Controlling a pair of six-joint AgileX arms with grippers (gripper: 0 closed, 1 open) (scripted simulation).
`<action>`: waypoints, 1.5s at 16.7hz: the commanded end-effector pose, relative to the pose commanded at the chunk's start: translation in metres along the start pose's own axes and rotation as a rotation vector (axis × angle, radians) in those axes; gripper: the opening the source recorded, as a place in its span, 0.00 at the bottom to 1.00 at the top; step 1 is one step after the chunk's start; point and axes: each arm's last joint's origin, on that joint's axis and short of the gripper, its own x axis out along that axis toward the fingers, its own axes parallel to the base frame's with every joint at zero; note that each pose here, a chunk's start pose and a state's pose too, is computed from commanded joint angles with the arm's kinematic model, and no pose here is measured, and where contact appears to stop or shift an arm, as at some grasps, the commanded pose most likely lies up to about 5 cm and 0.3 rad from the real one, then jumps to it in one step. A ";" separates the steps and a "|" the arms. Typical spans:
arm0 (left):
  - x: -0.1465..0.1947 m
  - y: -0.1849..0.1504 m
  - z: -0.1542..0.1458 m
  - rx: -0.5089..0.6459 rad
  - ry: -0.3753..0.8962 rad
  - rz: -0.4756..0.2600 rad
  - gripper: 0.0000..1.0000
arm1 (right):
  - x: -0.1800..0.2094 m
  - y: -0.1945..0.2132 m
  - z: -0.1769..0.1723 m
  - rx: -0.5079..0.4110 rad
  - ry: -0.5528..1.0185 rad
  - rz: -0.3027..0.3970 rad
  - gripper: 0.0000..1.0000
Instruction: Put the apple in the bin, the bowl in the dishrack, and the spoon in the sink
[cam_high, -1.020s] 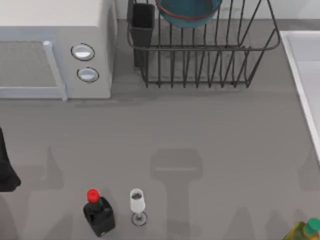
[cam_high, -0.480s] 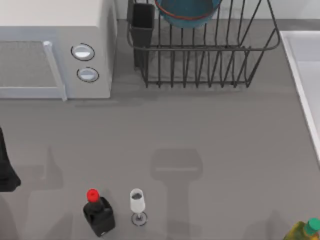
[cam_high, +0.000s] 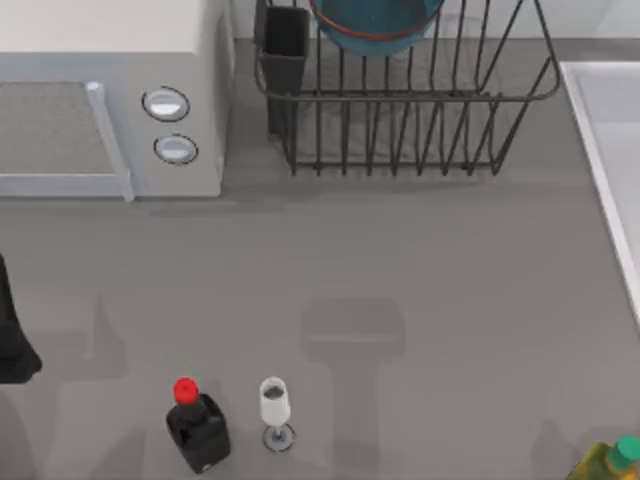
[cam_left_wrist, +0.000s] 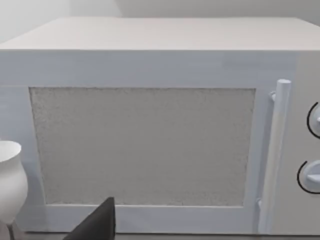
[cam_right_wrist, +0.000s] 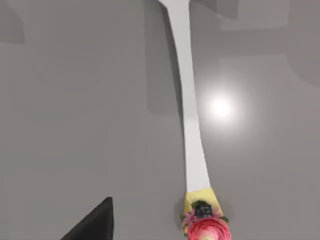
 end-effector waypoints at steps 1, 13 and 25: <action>0.000 0.000 0.000 0.000 0.000 0.000 1.00 | 0.001 -0.005 -0.004 -0.042 -0.009 0.042 1.00; 0.000 0.000 0.000 0.000 0.000 0.000 1.00 | 0.009 -0.018 -0.017 -0.163 -0.056 0.147 1.00; 0.000 0.000 0.000 0.000 0.000 0.000 1.00 | 0.104 -0.004 -0.014 -0.161 -0.056 0.147 1.00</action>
